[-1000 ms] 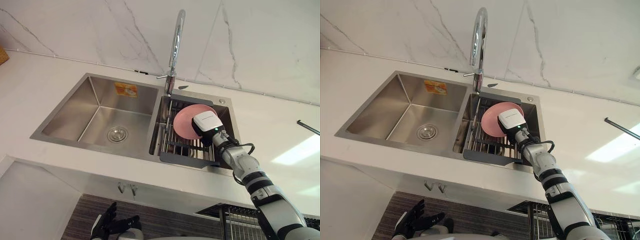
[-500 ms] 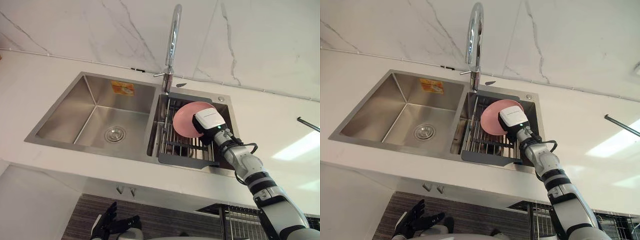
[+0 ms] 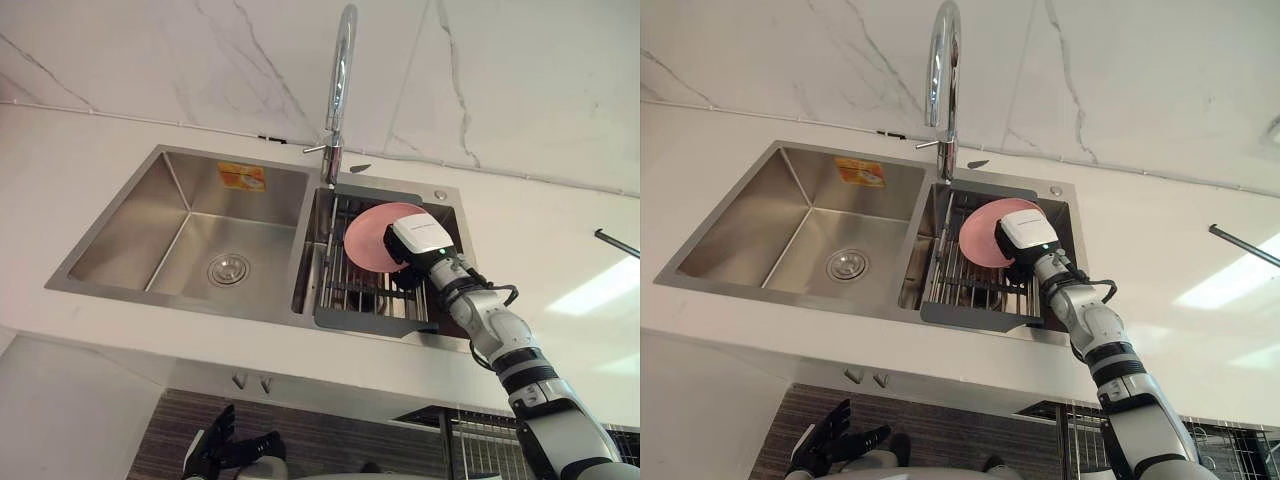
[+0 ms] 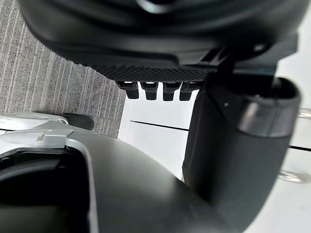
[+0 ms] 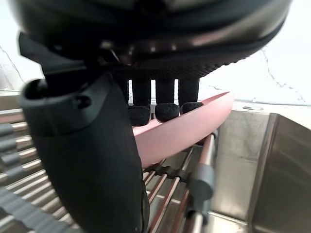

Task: Walk over to the sink, pick up the cup, carry it to the dishwasher, place the cup inside the dishwasher, then close the dishwasher door

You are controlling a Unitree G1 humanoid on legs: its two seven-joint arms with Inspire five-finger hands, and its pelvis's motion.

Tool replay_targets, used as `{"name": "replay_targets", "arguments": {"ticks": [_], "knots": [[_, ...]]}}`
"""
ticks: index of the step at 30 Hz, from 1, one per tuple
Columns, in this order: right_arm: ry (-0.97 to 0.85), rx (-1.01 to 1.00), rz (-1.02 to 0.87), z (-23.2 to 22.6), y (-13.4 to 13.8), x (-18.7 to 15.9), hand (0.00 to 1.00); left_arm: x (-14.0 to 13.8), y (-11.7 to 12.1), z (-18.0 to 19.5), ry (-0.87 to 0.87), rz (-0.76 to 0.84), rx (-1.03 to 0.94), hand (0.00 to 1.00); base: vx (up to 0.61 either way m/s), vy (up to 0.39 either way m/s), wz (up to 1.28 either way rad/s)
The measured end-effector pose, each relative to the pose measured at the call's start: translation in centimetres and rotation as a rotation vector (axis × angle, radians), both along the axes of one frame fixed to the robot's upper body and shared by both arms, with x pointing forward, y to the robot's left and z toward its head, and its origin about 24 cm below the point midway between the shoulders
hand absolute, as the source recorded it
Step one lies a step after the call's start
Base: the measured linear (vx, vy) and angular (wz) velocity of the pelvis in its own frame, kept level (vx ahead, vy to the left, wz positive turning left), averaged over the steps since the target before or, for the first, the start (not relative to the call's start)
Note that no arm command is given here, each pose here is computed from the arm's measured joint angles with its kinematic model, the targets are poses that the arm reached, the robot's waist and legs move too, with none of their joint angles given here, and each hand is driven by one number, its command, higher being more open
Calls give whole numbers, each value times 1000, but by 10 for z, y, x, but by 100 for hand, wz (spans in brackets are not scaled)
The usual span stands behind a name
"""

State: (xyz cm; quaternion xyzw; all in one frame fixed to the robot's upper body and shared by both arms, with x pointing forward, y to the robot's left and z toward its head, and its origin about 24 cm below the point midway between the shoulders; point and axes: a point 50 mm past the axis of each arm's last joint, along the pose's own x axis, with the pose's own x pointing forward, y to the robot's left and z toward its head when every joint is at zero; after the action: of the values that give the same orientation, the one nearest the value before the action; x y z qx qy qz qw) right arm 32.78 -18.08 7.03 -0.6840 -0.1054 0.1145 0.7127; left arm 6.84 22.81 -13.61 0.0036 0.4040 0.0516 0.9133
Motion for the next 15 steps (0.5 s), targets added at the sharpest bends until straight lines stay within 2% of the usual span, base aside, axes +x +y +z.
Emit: {"name": "replay_targets", "arguments": {"ticks": [8,9,15], "knots": [[76,3,1,-2,-1,-4,0,-1,-4,-2,9,-13,-9,100,0,0,-1],[76,5,1,-2,-1,-4,100,-1,-4,-2,9,-13,-9,100,0,0,-4],[70,24,4,-1,-1,-6,100,-1,-4,-2,10,-13,-9,100,0,0,-2]]}}
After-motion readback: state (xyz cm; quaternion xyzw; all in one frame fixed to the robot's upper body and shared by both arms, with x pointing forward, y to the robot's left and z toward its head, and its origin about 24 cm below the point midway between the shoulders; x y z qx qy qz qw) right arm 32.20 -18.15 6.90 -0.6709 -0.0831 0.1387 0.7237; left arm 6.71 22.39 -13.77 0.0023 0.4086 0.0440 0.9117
